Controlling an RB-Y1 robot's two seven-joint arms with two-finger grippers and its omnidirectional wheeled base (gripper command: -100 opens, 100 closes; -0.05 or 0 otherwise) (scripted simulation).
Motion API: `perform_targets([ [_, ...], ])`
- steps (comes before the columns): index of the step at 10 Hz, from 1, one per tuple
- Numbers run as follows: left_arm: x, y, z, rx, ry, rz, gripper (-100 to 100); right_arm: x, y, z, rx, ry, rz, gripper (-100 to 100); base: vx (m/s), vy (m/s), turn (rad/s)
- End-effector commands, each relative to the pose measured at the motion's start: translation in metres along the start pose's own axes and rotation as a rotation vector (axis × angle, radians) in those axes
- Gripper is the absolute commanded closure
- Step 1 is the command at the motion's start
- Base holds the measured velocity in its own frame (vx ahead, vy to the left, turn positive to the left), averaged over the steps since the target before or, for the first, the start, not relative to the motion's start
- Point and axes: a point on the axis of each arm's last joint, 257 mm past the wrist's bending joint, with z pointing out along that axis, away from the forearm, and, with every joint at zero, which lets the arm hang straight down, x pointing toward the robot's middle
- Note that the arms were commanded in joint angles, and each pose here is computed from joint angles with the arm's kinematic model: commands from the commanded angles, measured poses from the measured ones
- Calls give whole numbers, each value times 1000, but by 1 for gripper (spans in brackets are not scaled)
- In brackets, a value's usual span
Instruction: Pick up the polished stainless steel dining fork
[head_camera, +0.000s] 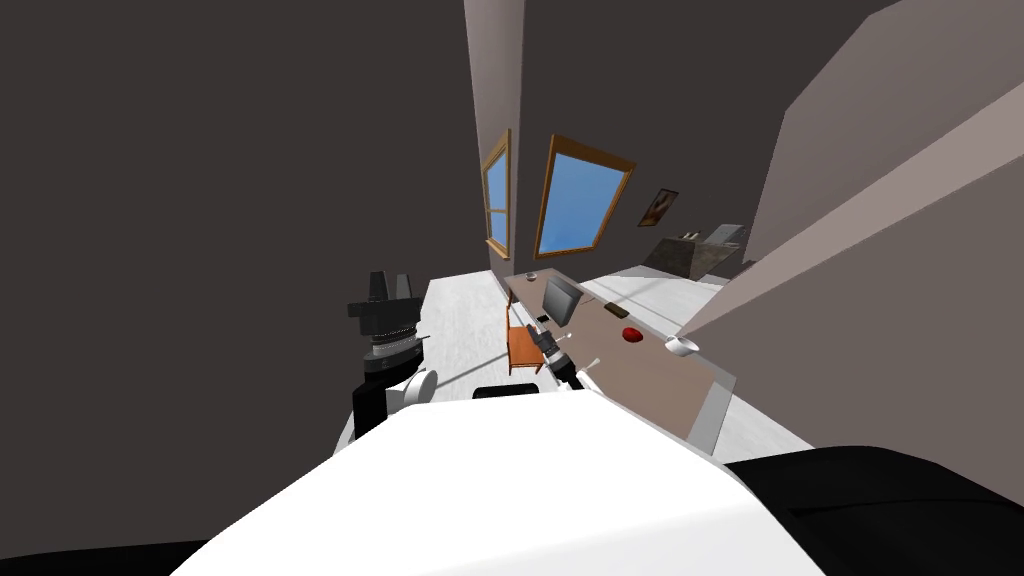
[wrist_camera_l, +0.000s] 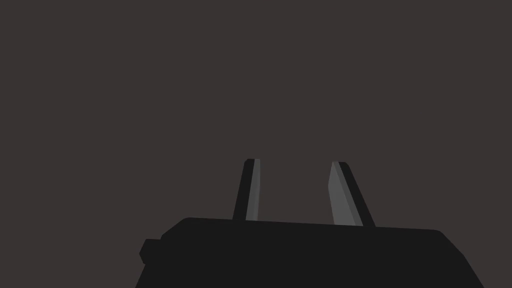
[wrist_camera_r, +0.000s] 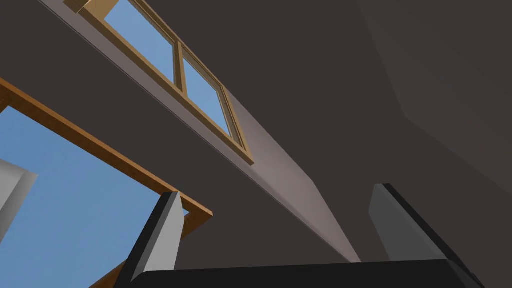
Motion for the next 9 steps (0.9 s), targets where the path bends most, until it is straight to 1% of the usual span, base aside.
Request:
perform_targets([
  [1,0,0,0,0,0,0,0,7,-6,-3,8,16,-7,-100,5,1,-13],
  [2,0,0,0,0,0,0,0,26,-8,-6,-5,69,-57,-100,7,7,125],
  [3,0,0,0,0,0,0,0,31,-14,-10,8,82,-54,-100,8,4,108],
  [4,0,0,0,0,0,0,0,32,-15,-10,10,83,-54,-100,0,0,0],
  [5,0,0,0,0,0,0,0,51,-18,-16,-2,142,-105,-100,6,8,136],
  [6,0,0,0,0,0,0,0,56,-24,-20,11,154,-102,-100,7,2,87],
  [7,0,0,0,0,0,0,0,75,-28,-27,-3,215,-155,-100,5,3,183],
  [8,0,0,0,0,0,0,0,80,-33,-32,9,228,-152,-100,5,-3,74],
  [9,0,0,0,0,0,0,0,96,-36,-39,-13,284,-207,-100,2,-2,166],
])
